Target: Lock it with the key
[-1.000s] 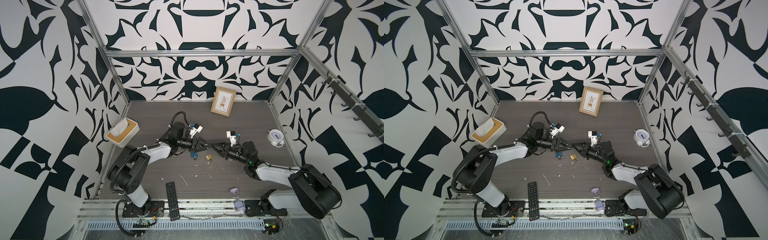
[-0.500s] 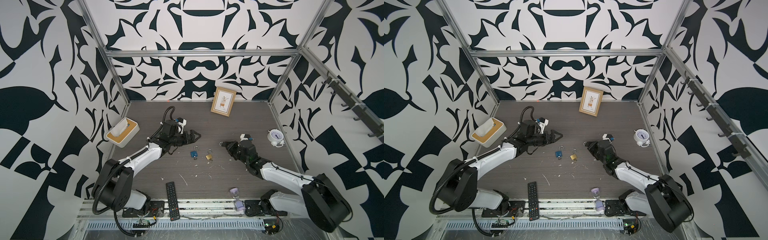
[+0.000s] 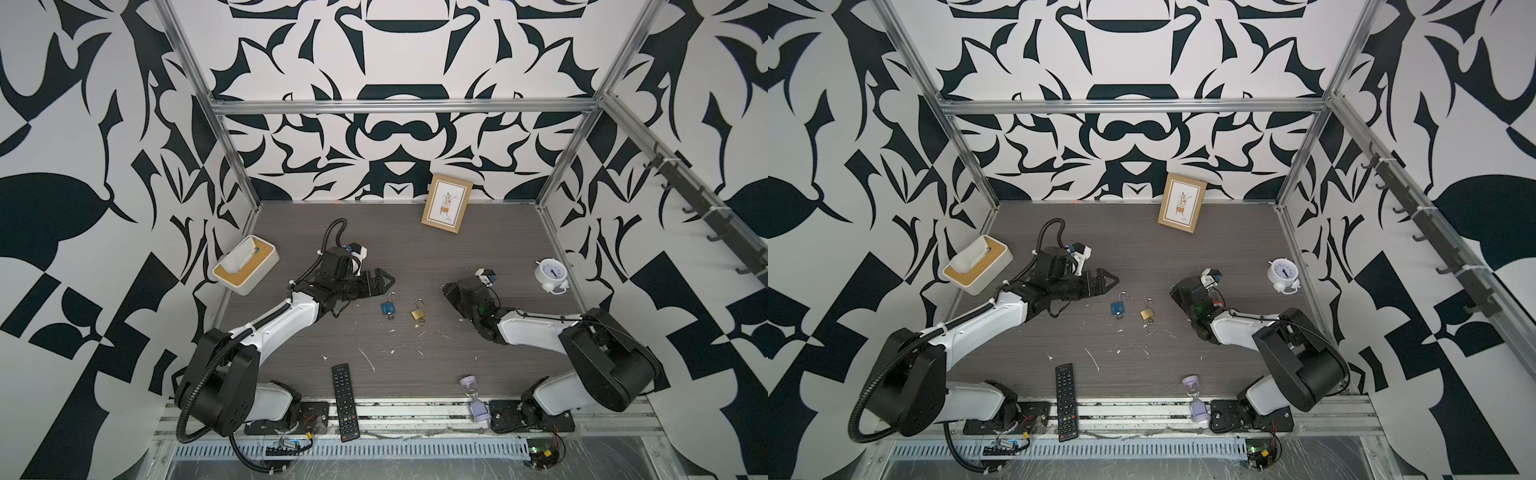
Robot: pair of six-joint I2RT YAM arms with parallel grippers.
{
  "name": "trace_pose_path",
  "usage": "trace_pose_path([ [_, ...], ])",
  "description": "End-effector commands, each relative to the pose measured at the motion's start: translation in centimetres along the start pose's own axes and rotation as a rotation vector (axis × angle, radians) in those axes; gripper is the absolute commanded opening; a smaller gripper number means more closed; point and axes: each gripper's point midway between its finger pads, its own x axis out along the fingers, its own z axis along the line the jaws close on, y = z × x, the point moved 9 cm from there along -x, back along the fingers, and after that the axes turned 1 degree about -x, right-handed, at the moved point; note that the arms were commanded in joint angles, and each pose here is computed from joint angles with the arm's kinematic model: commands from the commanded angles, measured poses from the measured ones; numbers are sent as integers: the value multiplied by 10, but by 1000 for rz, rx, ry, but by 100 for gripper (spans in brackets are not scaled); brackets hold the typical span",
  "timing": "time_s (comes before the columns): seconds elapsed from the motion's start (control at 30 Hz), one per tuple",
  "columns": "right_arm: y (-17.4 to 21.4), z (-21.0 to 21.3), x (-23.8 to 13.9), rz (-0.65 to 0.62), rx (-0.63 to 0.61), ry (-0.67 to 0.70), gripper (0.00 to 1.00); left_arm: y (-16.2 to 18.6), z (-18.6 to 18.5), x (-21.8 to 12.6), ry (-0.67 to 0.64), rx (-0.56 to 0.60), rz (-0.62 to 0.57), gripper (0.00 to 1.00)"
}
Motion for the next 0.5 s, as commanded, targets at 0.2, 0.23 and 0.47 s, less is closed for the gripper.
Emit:
trace_pose_path([
  [0.2,12,-14,-4,-44,28,63,0,7,2,6,60,12,54,100],
  [0.23,13,-15,-5,-43,24,70,0,8,2,6,67,10,57,100],
  [0.47,24,-24,-13,-39,8,146,3,16,3,1,87,12,49,100],
])
